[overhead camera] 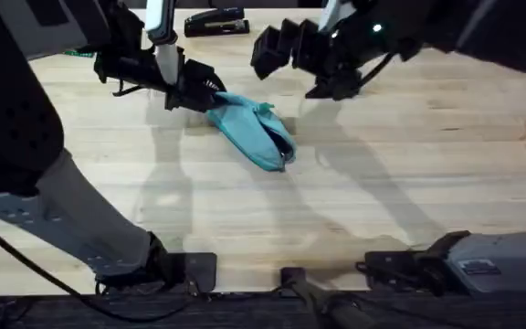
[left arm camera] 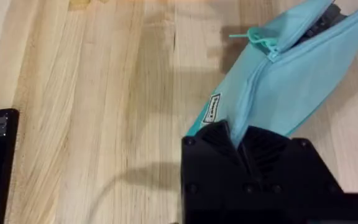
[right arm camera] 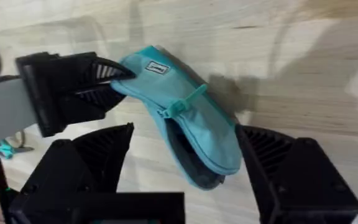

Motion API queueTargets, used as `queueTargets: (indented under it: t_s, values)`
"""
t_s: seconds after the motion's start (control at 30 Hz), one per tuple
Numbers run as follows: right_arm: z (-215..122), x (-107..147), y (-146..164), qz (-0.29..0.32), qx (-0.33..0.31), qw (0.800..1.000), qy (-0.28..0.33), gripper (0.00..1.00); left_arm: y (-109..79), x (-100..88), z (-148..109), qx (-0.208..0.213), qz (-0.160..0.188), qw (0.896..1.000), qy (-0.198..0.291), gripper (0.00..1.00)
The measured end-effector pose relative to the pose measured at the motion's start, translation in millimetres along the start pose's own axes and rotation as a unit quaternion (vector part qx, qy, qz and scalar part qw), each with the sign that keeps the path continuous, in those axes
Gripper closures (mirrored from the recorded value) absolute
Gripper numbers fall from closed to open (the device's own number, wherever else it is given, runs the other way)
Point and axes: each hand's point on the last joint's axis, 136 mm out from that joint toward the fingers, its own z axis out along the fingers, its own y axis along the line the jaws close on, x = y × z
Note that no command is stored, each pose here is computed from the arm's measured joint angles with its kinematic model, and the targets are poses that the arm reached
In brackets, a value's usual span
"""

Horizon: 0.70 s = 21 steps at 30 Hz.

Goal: Unzip the bag, pick up the pens from the table one at a time and place them inside, then zip the bag closed.

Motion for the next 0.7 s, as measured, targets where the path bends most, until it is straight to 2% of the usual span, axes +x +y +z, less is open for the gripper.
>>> queueTargets:
  t_s: [0.1,0.27,0.33,0.47,0.5,0.7]
  values:
    - [24.6,12.7,3.8,-0.006,0.001,0.999,0.033,0.004,-0.4,-0.1,0.0,0.001,-0.001,1.000,0.000,0.959]
    - [31.0,15.0,17.3,-0.015,-0.021,0.999,0.035,0.004,-0.4,-0.1,0.0,0.001,-0.001,1.000,0.000,0.936]
    - [30.7,14.1,19.8,-0.017,-0.026,0.999,0.034,0.004,1.0,0.1,-0.4,-0.002,0.002,1.000,-0.001,0.752]
    - [30.7,14.4,20.0,-0.016,-0.027,0.999,0.035,0.004,2.1,-0.3,-2.2,-0.006,0.000,1.000,-0.005,0.136]
    - [30.7,14.5,20.0,-0.016,-0.027,0.999,0.035,0.004,2.2,-0.5,-2.6,-0.006,-0.002,1.000,-0.006,0.049]
    - [30.6,14.8,20.4,-0.016,-0.028,0.999,0.036,0.004,2.5,-1.4,-2.6,-0.007,-0.002,1.000,-0.009,0.020]
